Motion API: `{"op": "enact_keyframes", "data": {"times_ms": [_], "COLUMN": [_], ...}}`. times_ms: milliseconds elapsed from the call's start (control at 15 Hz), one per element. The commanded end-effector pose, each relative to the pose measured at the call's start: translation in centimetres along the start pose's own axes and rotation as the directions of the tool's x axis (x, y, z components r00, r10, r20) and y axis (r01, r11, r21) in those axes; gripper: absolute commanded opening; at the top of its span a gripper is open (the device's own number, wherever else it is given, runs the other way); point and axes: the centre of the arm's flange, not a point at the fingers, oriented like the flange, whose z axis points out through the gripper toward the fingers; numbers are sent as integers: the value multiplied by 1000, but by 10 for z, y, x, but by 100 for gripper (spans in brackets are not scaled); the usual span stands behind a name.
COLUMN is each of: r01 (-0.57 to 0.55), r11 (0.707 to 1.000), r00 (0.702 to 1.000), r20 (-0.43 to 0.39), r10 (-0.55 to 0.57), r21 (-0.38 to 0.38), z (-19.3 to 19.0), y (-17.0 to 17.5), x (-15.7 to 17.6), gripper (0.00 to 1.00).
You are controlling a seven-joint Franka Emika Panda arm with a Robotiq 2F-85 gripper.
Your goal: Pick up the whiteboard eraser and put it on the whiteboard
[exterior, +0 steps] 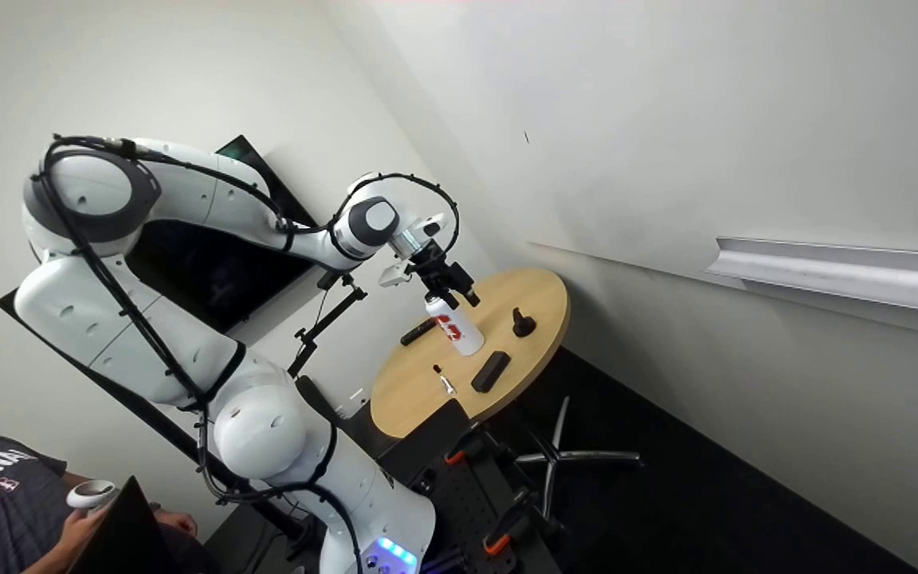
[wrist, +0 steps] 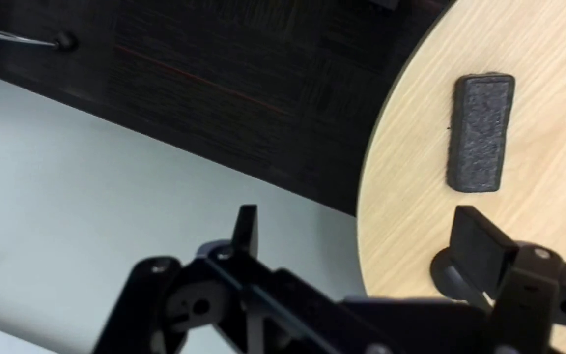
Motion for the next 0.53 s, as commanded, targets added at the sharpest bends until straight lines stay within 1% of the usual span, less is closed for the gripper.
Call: {"op": "enact_keyframes", "data": {"times_ms": [0,333,467], "r01": [20,39,42], "r11": [1000,999,999], "r00": [1000,999,999], "r20": [5,7,-9], "r10": [-21,-39,-42], "r21": [10,21,20], "z": [3,3,22], "y": [-6,-10,-15], "x": [4,12,14], "gripper": [100,100,100]}}
